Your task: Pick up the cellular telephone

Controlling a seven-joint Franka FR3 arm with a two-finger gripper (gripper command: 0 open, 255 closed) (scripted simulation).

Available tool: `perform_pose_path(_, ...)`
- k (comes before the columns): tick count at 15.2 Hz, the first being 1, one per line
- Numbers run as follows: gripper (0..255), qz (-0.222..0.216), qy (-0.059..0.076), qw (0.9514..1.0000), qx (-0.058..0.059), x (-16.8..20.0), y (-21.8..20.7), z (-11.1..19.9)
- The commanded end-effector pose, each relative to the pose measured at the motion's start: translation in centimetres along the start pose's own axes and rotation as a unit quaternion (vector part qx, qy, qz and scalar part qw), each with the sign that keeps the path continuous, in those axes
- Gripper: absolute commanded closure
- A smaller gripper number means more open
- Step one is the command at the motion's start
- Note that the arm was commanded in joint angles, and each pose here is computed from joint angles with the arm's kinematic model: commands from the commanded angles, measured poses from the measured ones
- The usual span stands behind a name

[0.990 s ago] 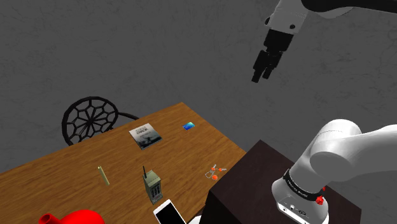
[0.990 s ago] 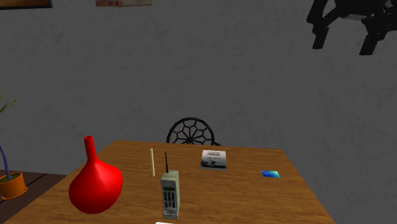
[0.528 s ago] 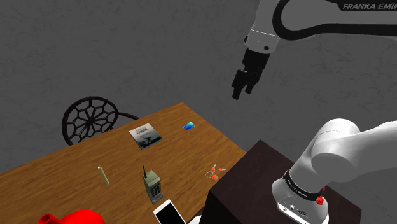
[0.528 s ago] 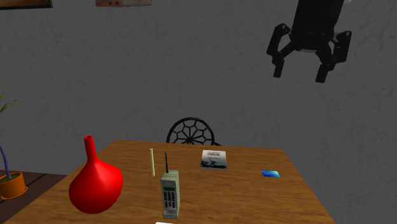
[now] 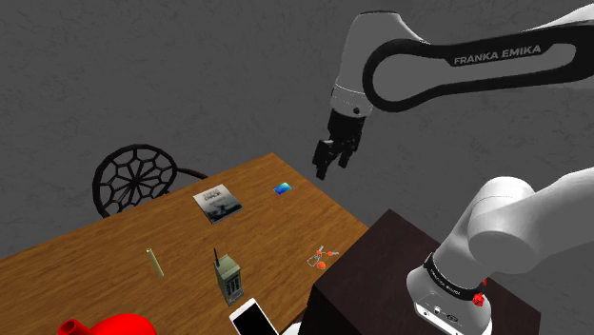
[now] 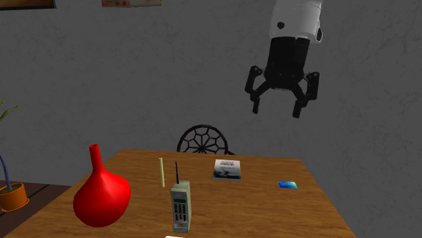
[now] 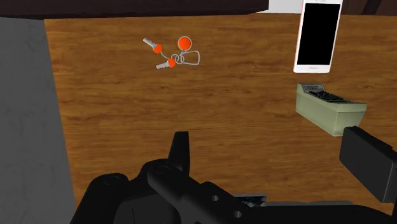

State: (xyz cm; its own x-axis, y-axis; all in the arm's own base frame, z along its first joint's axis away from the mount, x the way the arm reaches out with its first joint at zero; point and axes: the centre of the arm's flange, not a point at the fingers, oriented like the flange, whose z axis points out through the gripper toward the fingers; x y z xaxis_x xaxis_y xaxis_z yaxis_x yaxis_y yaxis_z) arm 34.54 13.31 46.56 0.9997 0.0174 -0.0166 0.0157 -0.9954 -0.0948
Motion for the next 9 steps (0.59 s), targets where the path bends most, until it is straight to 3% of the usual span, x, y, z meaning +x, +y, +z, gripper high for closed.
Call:
perform_pose_path(1,0,0.001,-0.001,1.0000,-0.002,0.7,-1.9,1.9)
perform_pose_path(9,0,0.003,-0.010,0.9999,-0.010,3.3,-8.6,9.9)
